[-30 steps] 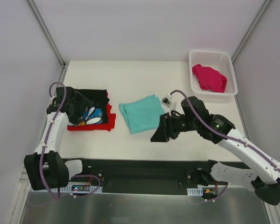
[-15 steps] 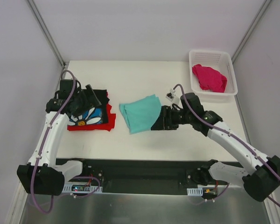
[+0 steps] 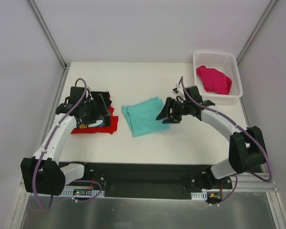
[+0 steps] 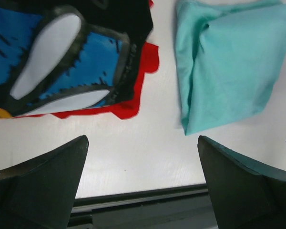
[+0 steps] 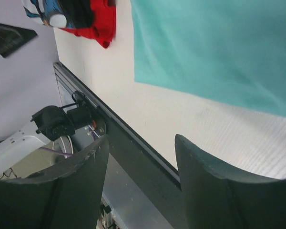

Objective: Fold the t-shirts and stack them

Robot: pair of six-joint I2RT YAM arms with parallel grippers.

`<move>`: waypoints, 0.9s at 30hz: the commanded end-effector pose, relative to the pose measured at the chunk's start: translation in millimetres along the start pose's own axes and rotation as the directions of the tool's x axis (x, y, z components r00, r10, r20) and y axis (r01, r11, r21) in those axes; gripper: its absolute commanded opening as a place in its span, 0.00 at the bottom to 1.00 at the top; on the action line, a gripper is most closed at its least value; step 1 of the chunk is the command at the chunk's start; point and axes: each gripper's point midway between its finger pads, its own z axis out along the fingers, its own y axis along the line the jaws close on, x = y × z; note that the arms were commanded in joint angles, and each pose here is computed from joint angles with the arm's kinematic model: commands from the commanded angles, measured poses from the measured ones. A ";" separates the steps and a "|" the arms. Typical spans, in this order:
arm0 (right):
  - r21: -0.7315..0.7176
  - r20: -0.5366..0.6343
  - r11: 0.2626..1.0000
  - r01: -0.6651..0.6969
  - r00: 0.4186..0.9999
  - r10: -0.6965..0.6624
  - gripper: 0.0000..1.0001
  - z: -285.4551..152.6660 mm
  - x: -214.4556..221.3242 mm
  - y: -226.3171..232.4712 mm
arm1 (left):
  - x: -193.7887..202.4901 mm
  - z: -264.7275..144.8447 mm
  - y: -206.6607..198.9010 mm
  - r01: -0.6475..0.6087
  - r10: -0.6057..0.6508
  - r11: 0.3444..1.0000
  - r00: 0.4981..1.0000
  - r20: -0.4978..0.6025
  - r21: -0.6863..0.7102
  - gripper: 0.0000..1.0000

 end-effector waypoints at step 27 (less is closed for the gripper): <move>-0.170 0.072 0.985 -0.025 0.997 0.037 0.61 2.3 -151.2 -42.9 | 29.7 115.9 -75.1 0.258 -0.346 0.923 0.881 0.322 0.286 0.99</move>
